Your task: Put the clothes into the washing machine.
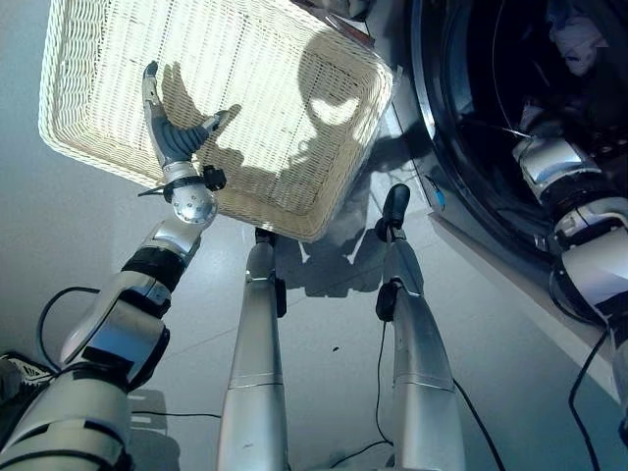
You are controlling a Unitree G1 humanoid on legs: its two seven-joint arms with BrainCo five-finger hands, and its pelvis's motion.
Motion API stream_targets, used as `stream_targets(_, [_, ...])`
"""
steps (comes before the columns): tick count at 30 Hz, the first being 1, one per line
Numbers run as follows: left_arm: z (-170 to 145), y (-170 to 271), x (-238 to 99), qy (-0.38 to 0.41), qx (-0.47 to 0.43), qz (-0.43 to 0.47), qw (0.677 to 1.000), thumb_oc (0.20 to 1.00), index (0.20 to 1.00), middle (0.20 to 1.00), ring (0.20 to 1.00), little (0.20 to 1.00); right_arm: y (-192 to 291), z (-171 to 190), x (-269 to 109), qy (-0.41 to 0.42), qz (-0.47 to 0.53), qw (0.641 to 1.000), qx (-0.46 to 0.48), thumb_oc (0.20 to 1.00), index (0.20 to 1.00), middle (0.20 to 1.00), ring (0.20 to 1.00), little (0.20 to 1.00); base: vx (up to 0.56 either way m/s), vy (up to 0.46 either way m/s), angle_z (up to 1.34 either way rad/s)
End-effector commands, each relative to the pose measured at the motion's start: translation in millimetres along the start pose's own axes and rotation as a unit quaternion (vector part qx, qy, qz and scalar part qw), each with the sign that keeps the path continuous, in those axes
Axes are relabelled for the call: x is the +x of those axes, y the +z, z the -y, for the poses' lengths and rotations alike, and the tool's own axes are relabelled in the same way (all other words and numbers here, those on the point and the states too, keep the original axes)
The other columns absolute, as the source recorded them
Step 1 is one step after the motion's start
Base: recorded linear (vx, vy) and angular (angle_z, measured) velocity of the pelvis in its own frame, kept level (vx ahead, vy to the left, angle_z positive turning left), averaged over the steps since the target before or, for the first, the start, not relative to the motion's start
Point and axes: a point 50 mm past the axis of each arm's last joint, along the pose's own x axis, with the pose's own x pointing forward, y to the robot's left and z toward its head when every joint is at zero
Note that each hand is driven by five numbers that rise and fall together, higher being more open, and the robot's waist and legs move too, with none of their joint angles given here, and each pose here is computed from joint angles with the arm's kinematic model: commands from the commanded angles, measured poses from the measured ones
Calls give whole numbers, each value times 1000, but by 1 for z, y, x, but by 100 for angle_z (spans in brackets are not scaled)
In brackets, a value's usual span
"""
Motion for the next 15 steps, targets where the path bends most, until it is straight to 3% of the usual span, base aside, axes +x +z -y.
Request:
stream_targets(1, [-2,8,2,26,-30,16,999,1000,1000,1000,1000,1000,-3,32,15,-98,91,989,-59,1000,1000,1000,1000,1000,-12,62,0])
stream_targets(9, [7,6,-13,33,-31,22,999,1000,1000,1000,1000,1000,23,5,-40,-59,267,962,6,1000,1000,1000,1000,1000,-10,28,1])
stream_targets(15, [8,3,-20,38,-32,18,999,1000,1000,1000,1000,1000,19,-10,-76,-6,325,944,55,1000,1000,1000,1000,1000,-16,21,-3])
